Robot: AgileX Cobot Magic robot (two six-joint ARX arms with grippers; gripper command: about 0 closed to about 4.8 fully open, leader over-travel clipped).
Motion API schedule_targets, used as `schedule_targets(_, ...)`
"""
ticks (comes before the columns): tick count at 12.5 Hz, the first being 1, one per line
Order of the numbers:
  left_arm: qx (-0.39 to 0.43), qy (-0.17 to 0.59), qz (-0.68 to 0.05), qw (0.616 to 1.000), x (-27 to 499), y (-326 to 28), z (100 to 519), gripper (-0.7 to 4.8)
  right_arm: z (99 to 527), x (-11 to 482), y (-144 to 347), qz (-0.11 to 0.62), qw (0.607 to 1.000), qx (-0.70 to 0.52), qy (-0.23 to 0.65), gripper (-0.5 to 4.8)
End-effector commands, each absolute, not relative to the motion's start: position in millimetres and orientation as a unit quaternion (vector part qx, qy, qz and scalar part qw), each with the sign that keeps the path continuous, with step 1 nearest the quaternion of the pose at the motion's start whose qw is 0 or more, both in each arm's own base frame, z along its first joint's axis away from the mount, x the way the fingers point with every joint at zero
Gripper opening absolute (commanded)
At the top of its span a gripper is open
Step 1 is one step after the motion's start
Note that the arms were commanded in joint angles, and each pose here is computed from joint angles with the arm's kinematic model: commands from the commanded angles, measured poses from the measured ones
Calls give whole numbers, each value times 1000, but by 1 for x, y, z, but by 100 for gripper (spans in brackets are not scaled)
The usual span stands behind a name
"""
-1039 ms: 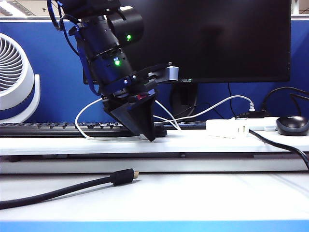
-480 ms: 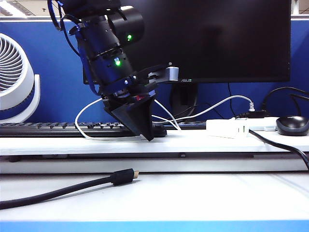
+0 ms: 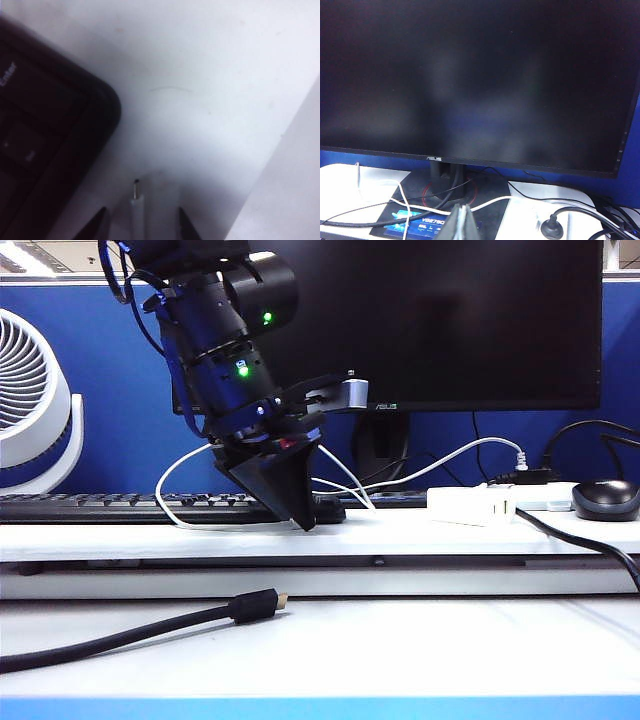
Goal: Pick up the Type-C charging cable and the charging base, insert one end of the Type-C charger into the corresponding slot on the base, and finally place the plugged-in charger back on the table.
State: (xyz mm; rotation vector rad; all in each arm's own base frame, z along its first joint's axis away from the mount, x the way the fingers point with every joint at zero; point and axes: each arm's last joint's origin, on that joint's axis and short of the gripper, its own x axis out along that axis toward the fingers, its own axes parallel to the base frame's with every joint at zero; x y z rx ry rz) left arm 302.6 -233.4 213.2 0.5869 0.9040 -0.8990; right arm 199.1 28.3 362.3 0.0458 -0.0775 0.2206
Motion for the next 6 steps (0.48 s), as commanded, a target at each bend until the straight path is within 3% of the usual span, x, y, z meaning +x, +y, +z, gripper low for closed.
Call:
schedule_targets(1, 274, 419, -412, 761, 302, -234, 213, 178, 366, 198, 28, 111, 992, 23, -50, -1)
schedule_targets(3, 273, 419, -414, 761, 302, -234, 213, 168, 366, 198, 28, 111, 992, 23, -52, -1)
schedule_targets(6, 273, 419, -414, 760, 302, -234, 213, 98, 366, 198, 28, 111, 992, 23, -52, -1)
